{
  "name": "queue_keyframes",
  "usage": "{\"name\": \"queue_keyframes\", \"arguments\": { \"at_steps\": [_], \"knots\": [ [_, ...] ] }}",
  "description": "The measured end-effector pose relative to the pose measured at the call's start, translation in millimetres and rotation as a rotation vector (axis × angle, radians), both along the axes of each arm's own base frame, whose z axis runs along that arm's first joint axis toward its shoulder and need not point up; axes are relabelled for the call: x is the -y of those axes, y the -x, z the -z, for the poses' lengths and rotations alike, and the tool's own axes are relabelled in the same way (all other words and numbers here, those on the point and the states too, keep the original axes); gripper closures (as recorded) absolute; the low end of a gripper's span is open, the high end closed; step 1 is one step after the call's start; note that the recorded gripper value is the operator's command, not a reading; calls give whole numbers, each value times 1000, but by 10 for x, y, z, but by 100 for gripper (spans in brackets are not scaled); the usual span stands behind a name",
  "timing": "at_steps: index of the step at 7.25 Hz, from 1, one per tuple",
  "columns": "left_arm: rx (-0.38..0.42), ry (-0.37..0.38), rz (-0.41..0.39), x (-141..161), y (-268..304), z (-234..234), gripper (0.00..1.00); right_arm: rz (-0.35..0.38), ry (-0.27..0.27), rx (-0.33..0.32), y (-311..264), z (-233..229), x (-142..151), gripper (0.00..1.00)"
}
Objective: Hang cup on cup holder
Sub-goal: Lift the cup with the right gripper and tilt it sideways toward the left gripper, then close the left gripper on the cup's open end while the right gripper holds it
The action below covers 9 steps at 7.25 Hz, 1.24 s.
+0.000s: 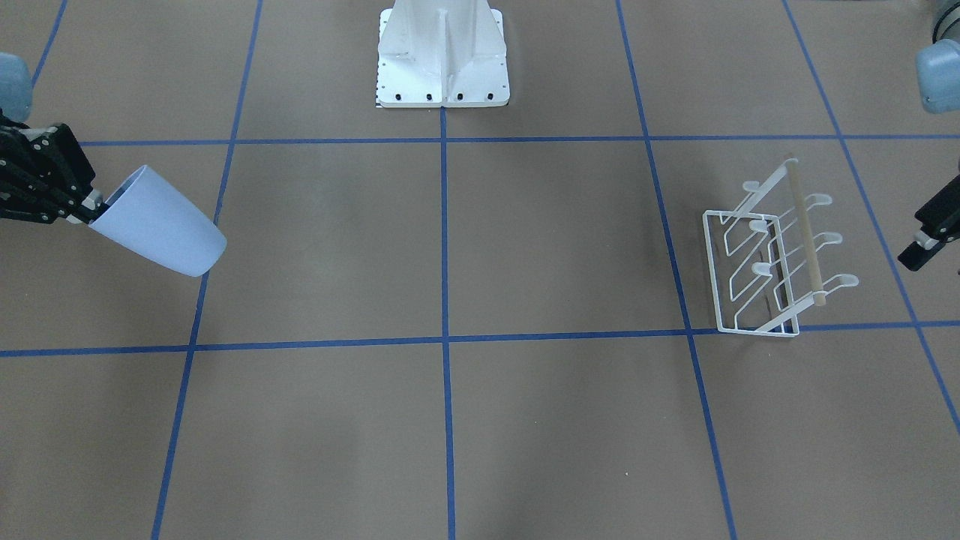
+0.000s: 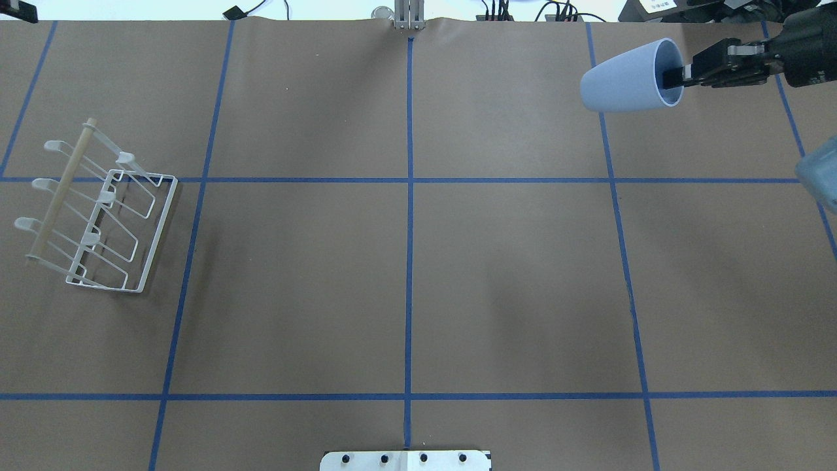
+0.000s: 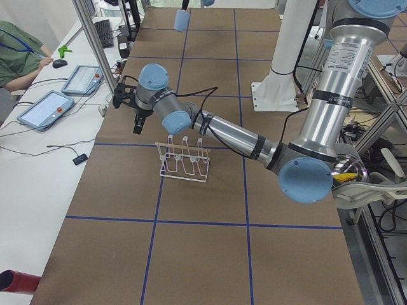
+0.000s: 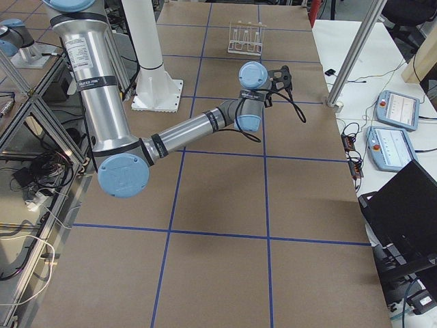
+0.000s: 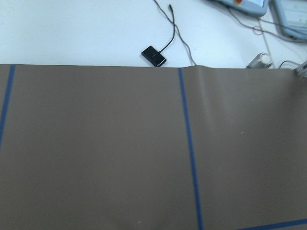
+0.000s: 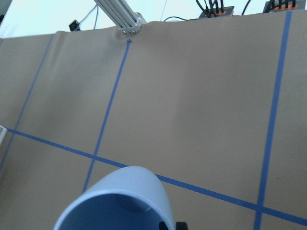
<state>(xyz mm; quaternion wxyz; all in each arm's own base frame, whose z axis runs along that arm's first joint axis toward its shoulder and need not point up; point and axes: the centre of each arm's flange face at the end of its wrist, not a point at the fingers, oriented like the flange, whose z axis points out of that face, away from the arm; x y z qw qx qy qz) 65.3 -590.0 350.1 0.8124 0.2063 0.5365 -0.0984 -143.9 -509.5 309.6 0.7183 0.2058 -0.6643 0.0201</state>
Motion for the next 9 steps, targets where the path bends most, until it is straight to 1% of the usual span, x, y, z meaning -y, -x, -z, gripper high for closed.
{"name": "queue_keyframes", "arguments": {
  "at_steps": [1, 3, 4, 5, 6, 7, 8, 9],
  "knots": [
    [-111, 24, 9, -49, -266, 310, 3, -12, 20, 110, 88, 88, -139, 100],
    [-327, 77, -33, -270, -832, 775, 3, 0, 60, 304, 308, 159, -388, 100],
    [-425, 111, -55, -362, -988, 1023, 3, 14, 62, 384, 436, 226, -506, 100],
    [-518, 138, -93, -495, -1147, 1254, 3, 31, 52, 469, 626, 309, -660, 100],
    [-618, 148, -132, -682, -1324, 1428, 3, 52, 42, 560, 841, 373, -839, 100],
    [-732, 158, -157, -902, -1546, 1576, 3, 77, 39, 638, 1039, 426, -1013, 100],
    [-843, 184, -179, -1151, -1811, 1718, 3, 100, 38, 684, 1186, 480, -1134, 100],
    [-944, 216, -196, -1440, -2126, 1883, 3, 124, 35, 710, 1304, 555, -1209, 100]
  ]
}}
